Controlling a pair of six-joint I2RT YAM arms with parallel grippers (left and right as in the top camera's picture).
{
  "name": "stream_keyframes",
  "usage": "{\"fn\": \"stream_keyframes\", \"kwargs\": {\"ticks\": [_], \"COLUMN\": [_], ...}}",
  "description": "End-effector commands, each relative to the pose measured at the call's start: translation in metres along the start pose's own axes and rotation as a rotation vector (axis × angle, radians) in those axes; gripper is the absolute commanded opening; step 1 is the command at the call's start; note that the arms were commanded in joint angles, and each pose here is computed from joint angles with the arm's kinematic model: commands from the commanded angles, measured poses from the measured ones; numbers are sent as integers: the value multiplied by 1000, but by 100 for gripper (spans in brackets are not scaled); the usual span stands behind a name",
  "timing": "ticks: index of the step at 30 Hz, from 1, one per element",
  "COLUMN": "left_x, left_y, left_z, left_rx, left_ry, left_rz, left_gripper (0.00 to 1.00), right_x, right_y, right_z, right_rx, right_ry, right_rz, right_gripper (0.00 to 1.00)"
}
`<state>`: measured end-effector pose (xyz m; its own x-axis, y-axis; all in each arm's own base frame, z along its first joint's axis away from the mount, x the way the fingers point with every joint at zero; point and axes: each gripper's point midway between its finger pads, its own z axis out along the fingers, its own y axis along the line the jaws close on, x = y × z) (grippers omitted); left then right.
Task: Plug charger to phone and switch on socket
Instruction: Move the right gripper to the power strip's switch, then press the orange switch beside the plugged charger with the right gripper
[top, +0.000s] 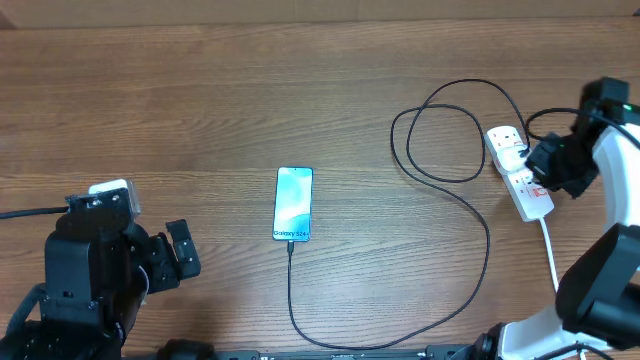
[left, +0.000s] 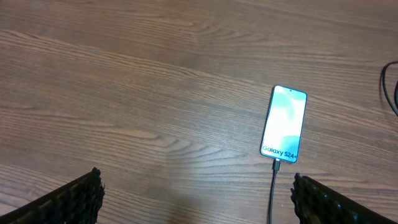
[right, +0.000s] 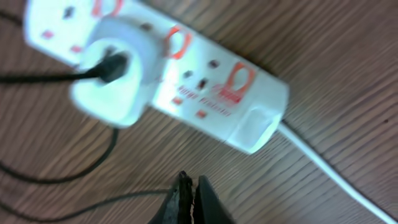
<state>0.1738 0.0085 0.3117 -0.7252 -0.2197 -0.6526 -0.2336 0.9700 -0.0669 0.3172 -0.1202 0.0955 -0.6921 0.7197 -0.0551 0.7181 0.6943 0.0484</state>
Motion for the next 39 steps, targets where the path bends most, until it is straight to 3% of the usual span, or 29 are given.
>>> {"fn": "stream_keyframes", "kwargs": {"ticks": [1, 23, 39], "left_x": [1, 24, 31], "left_y": [5, 27, 32], "left_z": [-6, -72, -83], "left_rx": [-10, 87, 105], "left_ry": [-28, -303, -355], "left_rz": [-2, -65, -77], "left_gripper": [100, 100, 100], "right_x": [-6, -27, -45], "right_y": [-5, 28, 12], "right_z": [18, 20, 47], "right_rx": [-16, -177, -143], "right_ry": [46, 28, 53], "right_rz": [11, 61, 117], "right_gripper": [4, 4, 4]}}
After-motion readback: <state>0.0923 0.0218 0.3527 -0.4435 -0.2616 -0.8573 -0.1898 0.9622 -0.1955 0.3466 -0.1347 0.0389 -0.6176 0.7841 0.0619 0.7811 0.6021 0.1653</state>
